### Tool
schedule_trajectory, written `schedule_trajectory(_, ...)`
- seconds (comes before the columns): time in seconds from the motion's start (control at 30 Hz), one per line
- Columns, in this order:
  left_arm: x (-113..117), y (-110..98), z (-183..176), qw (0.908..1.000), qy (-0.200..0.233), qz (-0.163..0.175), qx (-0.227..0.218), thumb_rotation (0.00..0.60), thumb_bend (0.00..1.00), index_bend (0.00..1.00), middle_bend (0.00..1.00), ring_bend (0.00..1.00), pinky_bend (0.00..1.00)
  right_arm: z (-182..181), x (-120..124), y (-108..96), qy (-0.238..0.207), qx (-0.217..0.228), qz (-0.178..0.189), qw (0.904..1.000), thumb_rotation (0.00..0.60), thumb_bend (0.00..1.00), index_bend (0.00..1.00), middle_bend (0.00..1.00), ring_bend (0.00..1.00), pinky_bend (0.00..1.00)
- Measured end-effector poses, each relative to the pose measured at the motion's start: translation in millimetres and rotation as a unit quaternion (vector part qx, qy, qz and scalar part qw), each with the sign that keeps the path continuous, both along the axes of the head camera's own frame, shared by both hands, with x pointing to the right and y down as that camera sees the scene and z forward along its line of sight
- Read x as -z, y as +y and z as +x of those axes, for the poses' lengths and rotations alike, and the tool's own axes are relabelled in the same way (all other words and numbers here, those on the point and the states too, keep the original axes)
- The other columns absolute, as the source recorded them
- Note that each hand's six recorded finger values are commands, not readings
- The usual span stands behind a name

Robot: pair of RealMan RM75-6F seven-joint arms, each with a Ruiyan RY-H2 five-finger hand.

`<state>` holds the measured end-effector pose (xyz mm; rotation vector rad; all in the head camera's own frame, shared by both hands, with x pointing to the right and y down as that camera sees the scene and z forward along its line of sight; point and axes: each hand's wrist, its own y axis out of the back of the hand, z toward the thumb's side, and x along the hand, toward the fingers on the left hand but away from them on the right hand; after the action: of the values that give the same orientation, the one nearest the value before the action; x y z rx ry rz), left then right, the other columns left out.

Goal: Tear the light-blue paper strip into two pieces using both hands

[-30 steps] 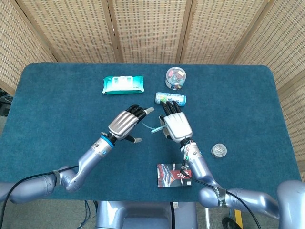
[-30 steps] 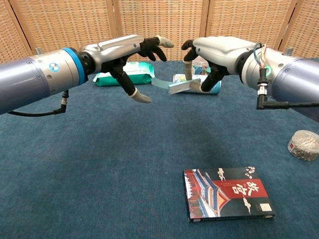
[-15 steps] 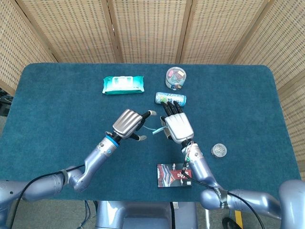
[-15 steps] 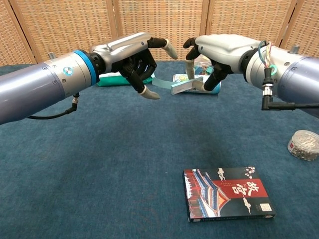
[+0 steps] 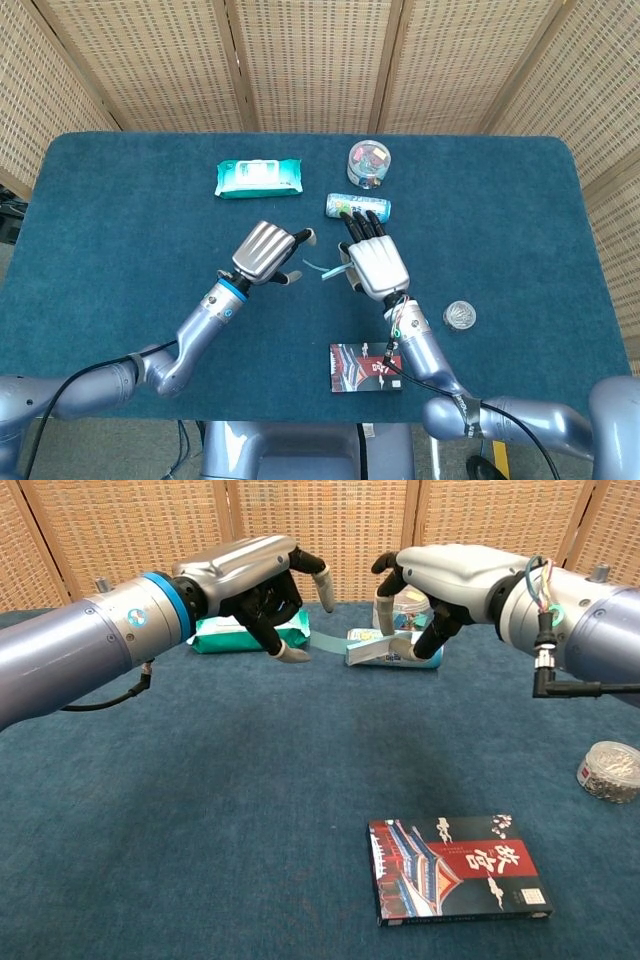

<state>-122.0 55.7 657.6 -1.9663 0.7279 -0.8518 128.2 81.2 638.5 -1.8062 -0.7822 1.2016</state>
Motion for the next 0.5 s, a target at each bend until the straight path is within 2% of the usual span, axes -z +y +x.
schedule_trajectory(0.2,0.2,-0.1,2.9,1.0,-0.003,-0.002,-0.001,0.6,0.37,0.47,0.87,0.76,0.72,0.2,-1.1,0.4,0.002,0.001,-0.001,1.0,0.6,0.64,0.61,0.06,0.0,0.0)
schedule_trajectory(0.5,-4.1,1.3,7.2,0.9998,-0.006,-0.017,0.009,0.6,0.38,0.52,0.87,0.76,0.72,0.9,-0.2,0.0,0.0,0.0,-0.002,1.0,0.6,0.65,0.61,0.06,0.0,0.0)
